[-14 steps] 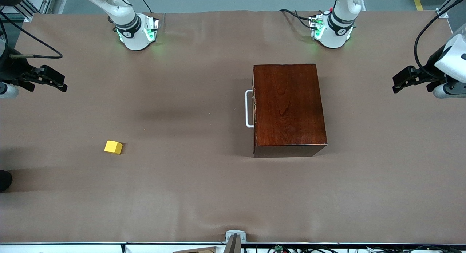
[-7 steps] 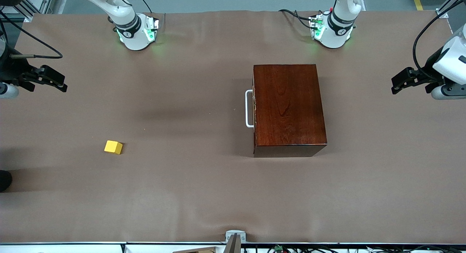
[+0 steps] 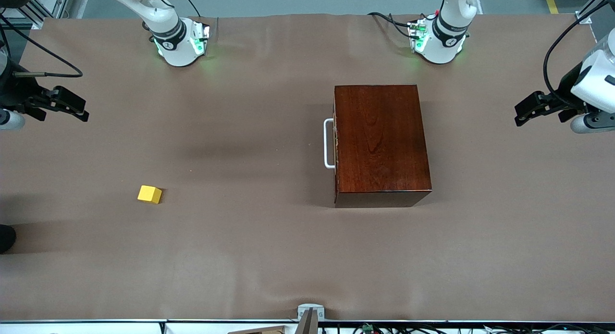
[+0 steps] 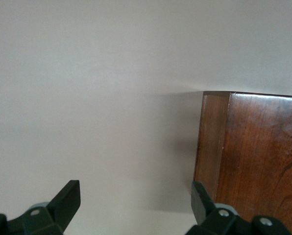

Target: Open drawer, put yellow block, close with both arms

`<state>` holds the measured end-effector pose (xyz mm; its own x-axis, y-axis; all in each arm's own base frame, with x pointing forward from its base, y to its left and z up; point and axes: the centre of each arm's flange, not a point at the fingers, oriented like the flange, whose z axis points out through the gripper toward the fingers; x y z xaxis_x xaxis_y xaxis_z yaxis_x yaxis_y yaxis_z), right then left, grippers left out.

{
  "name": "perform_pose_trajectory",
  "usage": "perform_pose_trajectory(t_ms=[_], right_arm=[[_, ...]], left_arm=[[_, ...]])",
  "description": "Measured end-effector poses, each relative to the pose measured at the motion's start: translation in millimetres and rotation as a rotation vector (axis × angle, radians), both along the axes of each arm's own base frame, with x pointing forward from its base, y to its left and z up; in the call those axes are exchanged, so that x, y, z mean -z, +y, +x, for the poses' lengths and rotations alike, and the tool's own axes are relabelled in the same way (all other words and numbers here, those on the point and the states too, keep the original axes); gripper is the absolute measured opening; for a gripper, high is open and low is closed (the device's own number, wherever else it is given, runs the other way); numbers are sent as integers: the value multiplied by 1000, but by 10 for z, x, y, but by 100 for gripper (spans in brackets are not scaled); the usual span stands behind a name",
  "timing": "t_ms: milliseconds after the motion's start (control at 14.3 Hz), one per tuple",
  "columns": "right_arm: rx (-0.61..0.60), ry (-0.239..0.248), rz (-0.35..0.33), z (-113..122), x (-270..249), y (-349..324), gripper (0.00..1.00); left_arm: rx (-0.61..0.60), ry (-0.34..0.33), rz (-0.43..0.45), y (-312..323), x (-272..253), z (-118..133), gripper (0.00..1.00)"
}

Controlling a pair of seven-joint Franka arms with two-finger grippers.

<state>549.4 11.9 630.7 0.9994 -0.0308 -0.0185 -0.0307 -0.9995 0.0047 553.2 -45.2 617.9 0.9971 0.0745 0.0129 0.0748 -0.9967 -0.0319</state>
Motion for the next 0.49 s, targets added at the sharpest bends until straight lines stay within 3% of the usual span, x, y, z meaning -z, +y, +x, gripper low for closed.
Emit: perform_pose_trajectory(t_ms=[488], right_arm=[[0,0,0,1,1,1,100]], left_arm=[[27,17,-9,-167,13,-34,100]])
